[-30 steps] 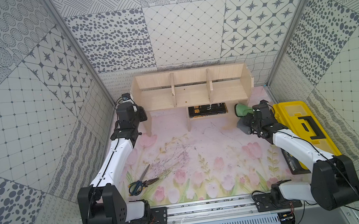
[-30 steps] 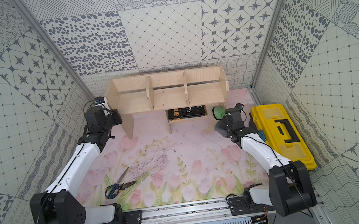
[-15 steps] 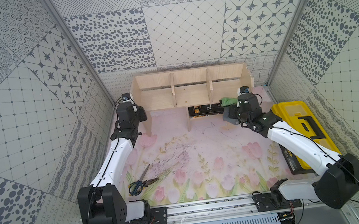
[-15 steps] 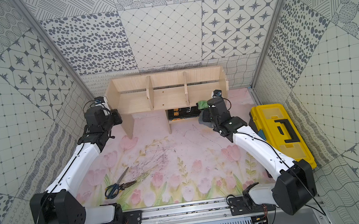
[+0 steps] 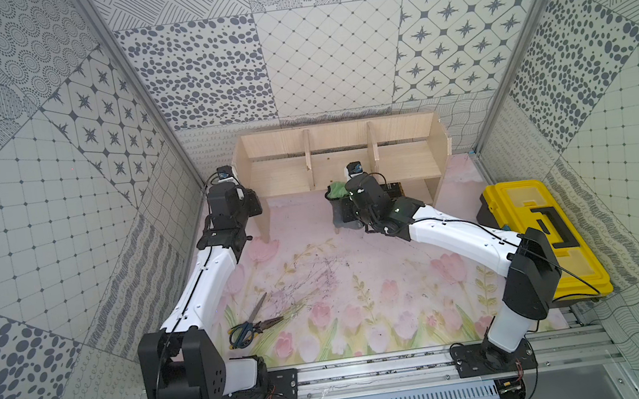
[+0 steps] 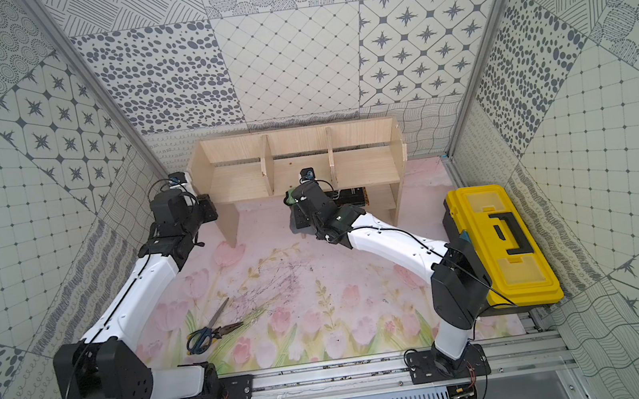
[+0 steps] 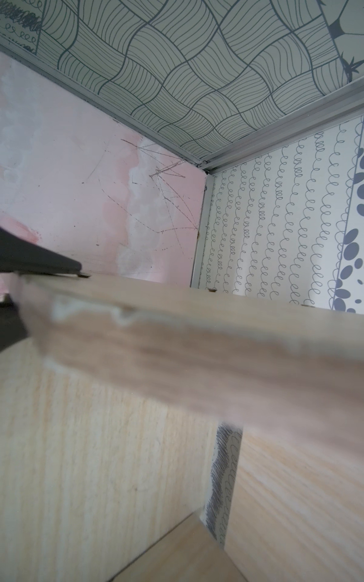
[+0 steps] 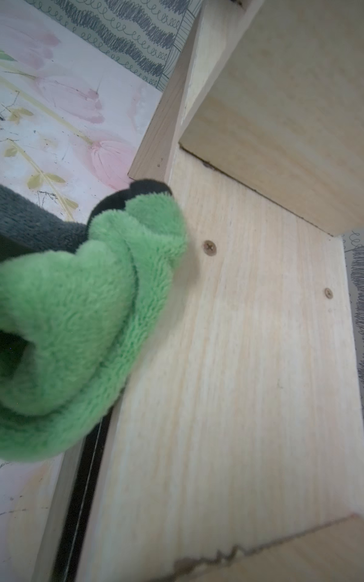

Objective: Wipe the bookshelf clean with a cloth
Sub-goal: Wipe the dust from the shelf.

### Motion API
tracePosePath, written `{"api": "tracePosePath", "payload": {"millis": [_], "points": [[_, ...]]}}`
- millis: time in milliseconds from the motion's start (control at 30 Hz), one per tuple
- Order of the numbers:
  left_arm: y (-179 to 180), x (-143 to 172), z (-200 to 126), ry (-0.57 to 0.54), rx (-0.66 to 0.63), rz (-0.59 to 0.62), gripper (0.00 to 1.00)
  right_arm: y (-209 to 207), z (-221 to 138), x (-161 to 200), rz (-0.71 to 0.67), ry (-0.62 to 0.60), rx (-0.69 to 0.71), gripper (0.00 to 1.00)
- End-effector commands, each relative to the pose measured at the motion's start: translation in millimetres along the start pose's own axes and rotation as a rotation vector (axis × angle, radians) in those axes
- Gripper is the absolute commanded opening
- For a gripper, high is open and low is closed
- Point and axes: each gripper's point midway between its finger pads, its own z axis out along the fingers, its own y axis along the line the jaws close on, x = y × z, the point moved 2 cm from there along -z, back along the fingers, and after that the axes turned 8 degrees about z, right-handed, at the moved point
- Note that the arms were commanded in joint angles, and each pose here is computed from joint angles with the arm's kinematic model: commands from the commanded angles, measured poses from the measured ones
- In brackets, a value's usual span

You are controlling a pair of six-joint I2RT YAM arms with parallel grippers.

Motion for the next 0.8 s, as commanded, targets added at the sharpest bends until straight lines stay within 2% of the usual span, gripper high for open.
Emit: {"api": "tracePosePath", "payload": {"millis": [0,267,367,467,567,667,767], "points": [[-31,13,1,0.062,0.194,-0.196,0.0,-24,-21,-40,0.112,-0.138,0.026,0.0],[-31,13,1,0.061,0.19,-0.191,0.0,-180,-82,-57,0.329,-0.24,0.234,0.0],[-31,12,0,0.058,0.189,-0.188,0.0,-225,-96,-57,0.386,-0.253,0.305,0.0],[-31,13,0,0.059,0.189,-0.184,0.0,-258,-82,-39,0.433,-0.185,0.349,0.0],[-31,13,0,0.057,0.187,-0.179,0.0,-289,-58,-4,0.475,-0.098,0.411,0.0],[-30,12,0,0.054,0.188,-0.179,0.0,-304,-39,27,0.521,-0.024,0.414,0.0],[-31,12,0,0.054,0.192,-0.182,0.0,-301,-41,24,0.515,-0.032,0.391,0.0]]}}
